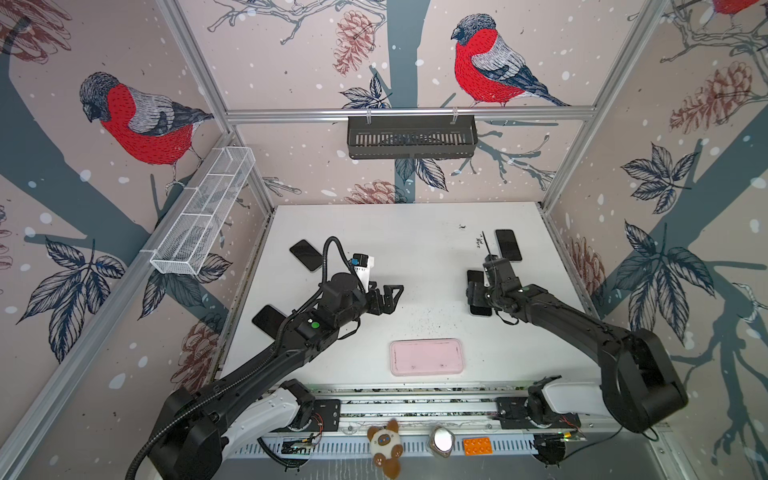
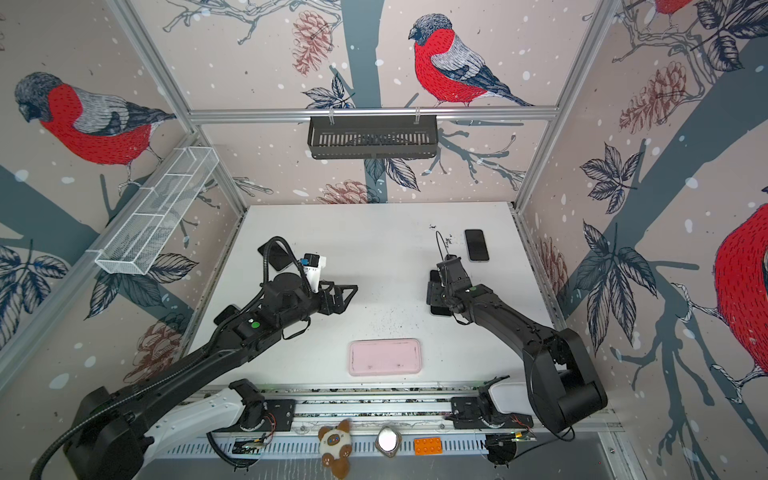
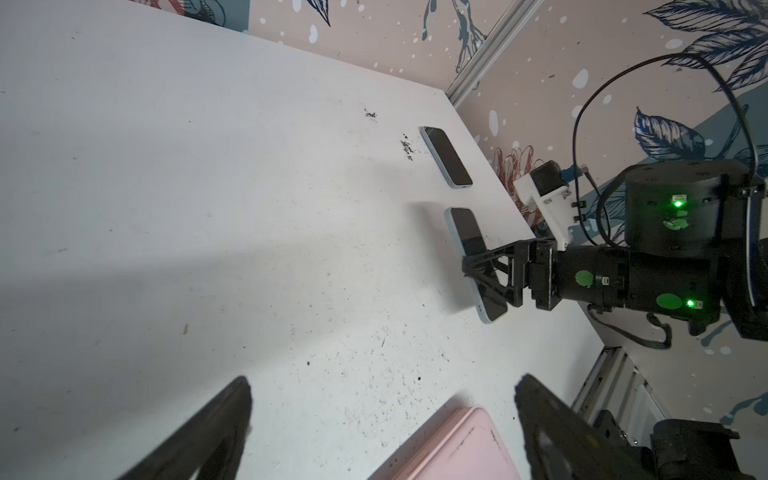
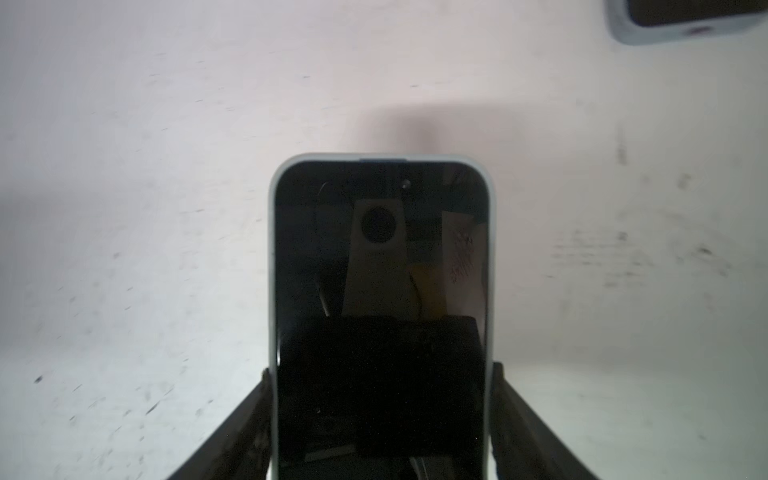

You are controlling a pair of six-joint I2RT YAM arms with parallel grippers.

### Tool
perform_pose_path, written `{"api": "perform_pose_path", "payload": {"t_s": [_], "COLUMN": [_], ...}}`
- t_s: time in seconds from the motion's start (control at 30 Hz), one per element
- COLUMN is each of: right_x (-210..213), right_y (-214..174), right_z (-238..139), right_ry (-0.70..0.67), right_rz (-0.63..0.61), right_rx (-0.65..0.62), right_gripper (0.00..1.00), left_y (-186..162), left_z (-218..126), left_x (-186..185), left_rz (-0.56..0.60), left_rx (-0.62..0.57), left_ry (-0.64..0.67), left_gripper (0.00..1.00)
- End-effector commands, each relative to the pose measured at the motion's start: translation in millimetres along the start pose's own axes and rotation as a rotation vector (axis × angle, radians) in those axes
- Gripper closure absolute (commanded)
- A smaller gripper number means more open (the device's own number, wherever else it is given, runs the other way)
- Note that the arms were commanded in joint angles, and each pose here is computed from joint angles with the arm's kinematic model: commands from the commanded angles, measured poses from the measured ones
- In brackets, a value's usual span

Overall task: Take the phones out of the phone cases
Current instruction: 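Carry the phone toward the left gripper while the left gripper grasps its edge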

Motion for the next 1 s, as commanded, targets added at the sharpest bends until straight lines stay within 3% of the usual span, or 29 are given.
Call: {"api": "perform_pose_path", "payload": {"t_s": [0.0,0.43,0.8,0.97], "right_x": [28.8,129.5,153.3,159.3], "right_y": [21.7,33.9,25.8,24.0], "right_z": [-3.7,-22.4,-32.6,-38.3], "right_ry": [0.057,0.307,0.351,0.383], "right_rz": [-0.077,-0.298,-0.368,-0.380], "right_rx": [-0.096,-0.227,-0.237,-0.254], "right_gripper": [0.46,0.47,0.49,0.50], "left_y": [4.6,-11.4,-17.5,-16.3], "left_z": [7.1,41.3,65.4,71.6], "left_x": [-26.8,-19.4,-3.1,-0.8], "left_rz": [-0.052,-0.168,-0.297,-0.339], "left_rx": [0.001,0.070,0.093,0.088], "left_ry": [-0.175,-0.245,-0.221,-0.236], "left_gripper": [0.02,0.09,0.18,0.29]}}
Point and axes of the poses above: each gripper's point midway between its finger pads, its own z axis out along the fingers, its own x axis along the line the jaws close on, y = z × x, the point moved 3 cm from there along -z, back along the fingers, and after that the axes turned 13 degrees about -z, right-handed, at the moved point
